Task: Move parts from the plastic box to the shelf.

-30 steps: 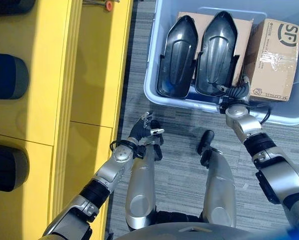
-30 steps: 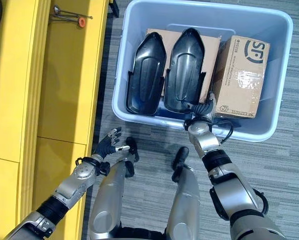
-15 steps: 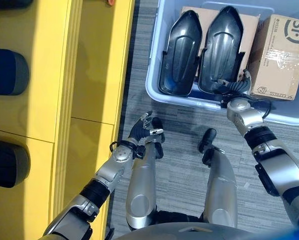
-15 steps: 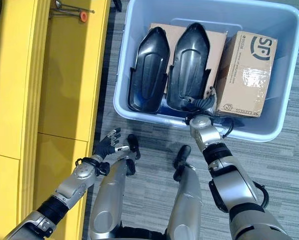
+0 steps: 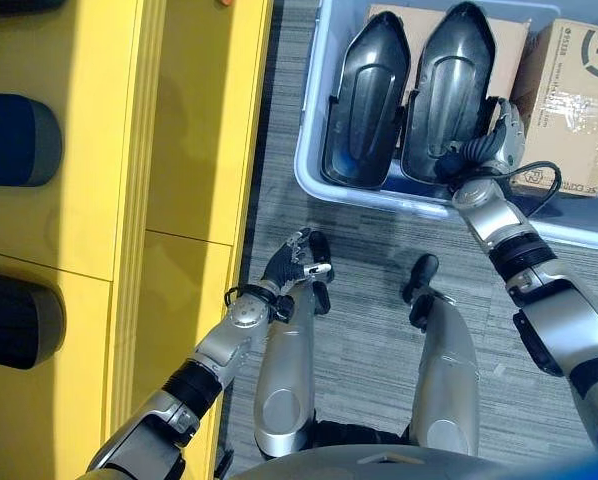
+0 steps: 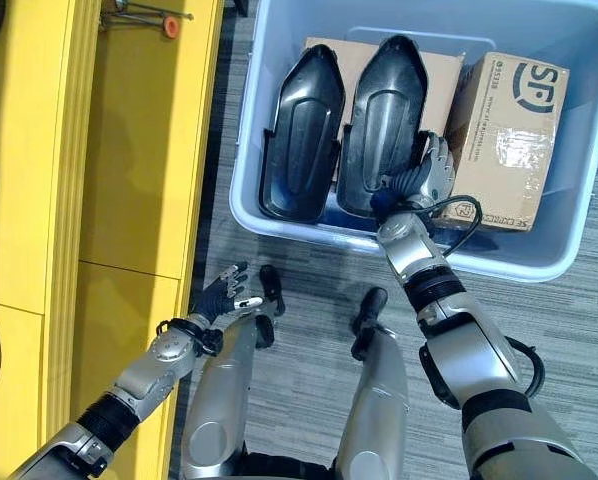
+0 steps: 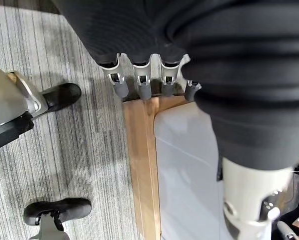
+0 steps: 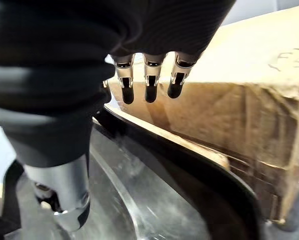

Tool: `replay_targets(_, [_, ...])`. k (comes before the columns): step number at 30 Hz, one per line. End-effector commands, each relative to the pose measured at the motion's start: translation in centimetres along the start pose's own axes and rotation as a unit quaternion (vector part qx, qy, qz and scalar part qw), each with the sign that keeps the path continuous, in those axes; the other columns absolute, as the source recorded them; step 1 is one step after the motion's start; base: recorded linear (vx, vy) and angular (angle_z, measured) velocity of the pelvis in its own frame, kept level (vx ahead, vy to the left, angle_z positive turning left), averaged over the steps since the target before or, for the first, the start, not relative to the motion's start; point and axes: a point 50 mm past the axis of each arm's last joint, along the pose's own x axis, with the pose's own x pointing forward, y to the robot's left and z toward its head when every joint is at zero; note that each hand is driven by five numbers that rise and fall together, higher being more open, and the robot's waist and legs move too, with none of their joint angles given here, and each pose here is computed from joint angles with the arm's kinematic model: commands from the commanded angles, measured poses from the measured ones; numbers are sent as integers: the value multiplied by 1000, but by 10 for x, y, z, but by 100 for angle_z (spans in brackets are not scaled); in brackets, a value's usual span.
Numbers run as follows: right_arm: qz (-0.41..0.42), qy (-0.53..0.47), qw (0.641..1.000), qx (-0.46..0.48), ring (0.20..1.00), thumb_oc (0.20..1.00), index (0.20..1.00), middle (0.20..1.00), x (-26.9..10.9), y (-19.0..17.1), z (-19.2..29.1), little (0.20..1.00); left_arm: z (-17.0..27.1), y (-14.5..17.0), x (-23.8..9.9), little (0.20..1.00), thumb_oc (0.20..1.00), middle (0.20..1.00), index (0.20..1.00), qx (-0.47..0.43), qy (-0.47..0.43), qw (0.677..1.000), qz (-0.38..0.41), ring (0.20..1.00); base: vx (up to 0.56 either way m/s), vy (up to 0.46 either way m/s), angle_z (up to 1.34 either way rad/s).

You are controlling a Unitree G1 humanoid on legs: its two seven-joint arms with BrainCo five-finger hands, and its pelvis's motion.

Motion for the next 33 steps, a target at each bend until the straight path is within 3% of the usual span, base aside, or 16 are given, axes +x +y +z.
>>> replay_targets(1, [-23, 38, 998, 35, 1000, 1000, 1000, 1000, 12, -15, -8, 1000, 7, -17, -5, 1000, 1000, 1000, 1000, -20, -30, 999, -39, 1000, 0, 0, 0])
replay_targets(15, [47, 126, 980, 149, 1000, 1000, 1000, 1000, 11, 0, -31, 1000, 6, -16, -3, 1000, 1000, 1000, 1000, -12, -27, 999, -40, 1000, 0, -1, 0])
replay_targets(21, [50, 89, 993, 64, 1000, 1000, 1000, 1000, 14, -3, -27, 1000, 5, -16, -3, 1000, 1000, 1000, 1000, -11, -26, 999, -40, 1000, 0, 0, 0])
replay_targets(23, [52, 87, 994, 45, 366, 366, 366, 366, 15, -4, -27, 366, 5, -15, -3, 1000, 1000, 1000, 1000, -9, -25, 999, -40, 1000, 0, 0, 0])
replay_targets(24, [52, 86, 994, 33, 200, 200, 200, 200, 15, -5, -26, 200, 4, -15, -3, 1000, 1000, 1000, 1000, -10, -24, 999, -40, 1000, 0, 0, 0])
replay_targets(33, [20, 76, 993, -93, 200, 200, 200, 200, 27, -22, -29, 200, 2, -12, -5, 1000, 1000, 1000, 1000, -4, -23, 999, -48, 1000, 1, -1, 1])
